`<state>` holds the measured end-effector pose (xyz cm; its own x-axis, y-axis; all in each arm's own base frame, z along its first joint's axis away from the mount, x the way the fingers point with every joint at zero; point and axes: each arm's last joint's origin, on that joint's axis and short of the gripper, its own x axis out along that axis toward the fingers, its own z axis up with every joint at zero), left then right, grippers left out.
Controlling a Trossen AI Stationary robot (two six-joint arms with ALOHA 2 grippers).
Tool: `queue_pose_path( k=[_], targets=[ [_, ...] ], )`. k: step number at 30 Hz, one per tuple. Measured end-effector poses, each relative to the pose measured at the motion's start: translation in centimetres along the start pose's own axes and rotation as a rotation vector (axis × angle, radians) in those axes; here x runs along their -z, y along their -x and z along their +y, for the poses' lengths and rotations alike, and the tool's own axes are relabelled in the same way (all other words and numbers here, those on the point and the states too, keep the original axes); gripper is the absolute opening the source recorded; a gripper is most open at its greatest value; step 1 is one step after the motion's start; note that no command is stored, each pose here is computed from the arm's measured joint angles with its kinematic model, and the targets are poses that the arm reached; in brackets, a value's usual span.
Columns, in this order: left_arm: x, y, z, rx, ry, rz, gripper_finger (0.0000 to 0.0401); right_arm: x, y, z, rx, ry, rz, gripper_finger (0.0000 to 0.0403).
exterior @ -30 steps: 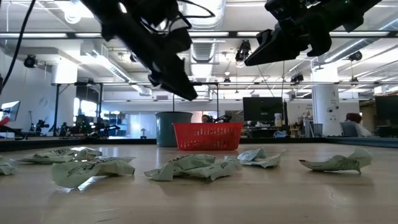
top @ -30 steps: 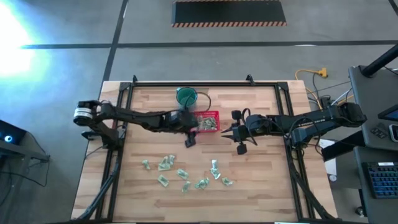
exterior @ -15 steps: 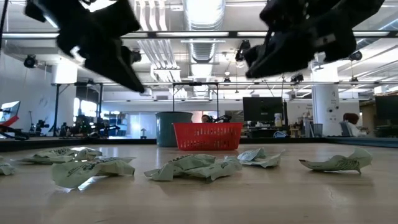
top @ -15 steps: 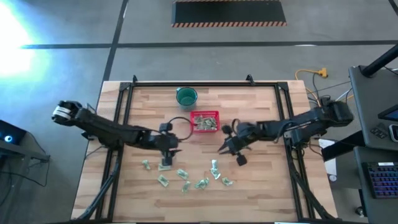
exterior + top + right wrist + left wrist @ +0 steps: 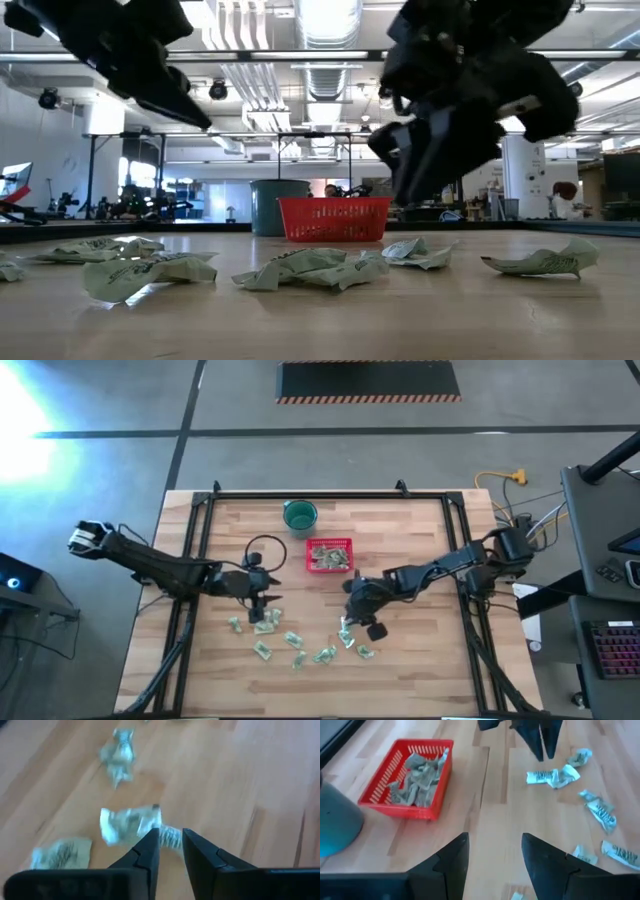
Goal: Pick and place items into bin
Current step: Put the light green stevia packet into the red bin
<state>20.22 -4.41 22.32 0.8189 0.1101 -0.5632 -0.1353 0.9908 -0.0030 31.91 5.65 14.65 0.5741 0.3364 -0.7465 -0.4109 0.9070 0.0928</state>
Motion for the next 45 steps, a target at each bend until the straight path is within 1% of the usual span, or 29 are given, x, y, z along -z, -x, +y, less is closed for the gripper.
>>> queue_pose_path(
  k=[2, 4, 6, 8, 11, 14, 18, 24, 29, 35, 40, 45],
  targets=[
    [0.6, 0.0, 0.2, -0.006, -0.007, 0.022, 0.0167, -0.7, 0.0, -0.1, 0.003, -0.009, -0.003, 0.0089],
    [0.3, -0.1, 0.0, 0.0, 0.002, -0.007, 0.0167, -0.6, 0.1, 0.0, -0.005, -0.018, 0.041, 0.0106],
    [0.7, -0.1, 0.1, -0.007, -0.009, 0.018, 0.0167, -1.1, 0.1, 0.0, -0.003, -0.009, 0.018, 0.0125],
    [0.3, -0.3, 0.0, -0.002, 0.0, -0.003, 0.0167, -1.0, 0.2, 0.0, -0.003, -0.011, 0.024, 0.0142],
    [0.6, -0.3, -0.1, -0.004, -0.007, 0.011, 0.0167, -1.0, 0.1, 0.0, 0.008, -0.004, 0.022, 0.0165],
    [0.6, -0.4, -0.1, -0.004, -0.008, 0.015, 0.0167, -0.8, -0.1, 0.0, 0.007, -0.014, 0.028, 0.0181],
    [0.6, -0.5, -0.1, -0.003, -0.006, 0.011, 0.0167, -0.5, -0.7, 0.1, 0.0, -0.009, 0.048, 0.0189],
    [0.5, -0.6, -0.2, -0.002, -0.004, 0.005, 0.0167, 0.3, -2.2, 0.0, -0.01, -0.003, 0.094, 0.0183],
    [0.5, -0.6, -0.2, -0.002, -0.004, 0.005, 0.0167, 0.2, -2.7, -0.2, -0.008, -0.016, 0.097, 0.0176],
    [0.5, -0.6, -0.2, -0.002, -0.005, 0.007, 0.0167, 0.2, -2.7, -0.4, 0.07, -0.016, 0.108, 0.0159],
    [0.6, -0.6, -0.2, -0.002, -0.005, 0.007, 0.0167, 0.2, -2.7, -0.4, 0.073, -0.015, 0.109, 0.0128],
    [0.6, -0.6, -0.2, -0.002, -0.006, 0.007, 0.0167, 0.2, -2.7, -0.4, 0.073, -0.014, 0.11, 0.0078]
  ],
)
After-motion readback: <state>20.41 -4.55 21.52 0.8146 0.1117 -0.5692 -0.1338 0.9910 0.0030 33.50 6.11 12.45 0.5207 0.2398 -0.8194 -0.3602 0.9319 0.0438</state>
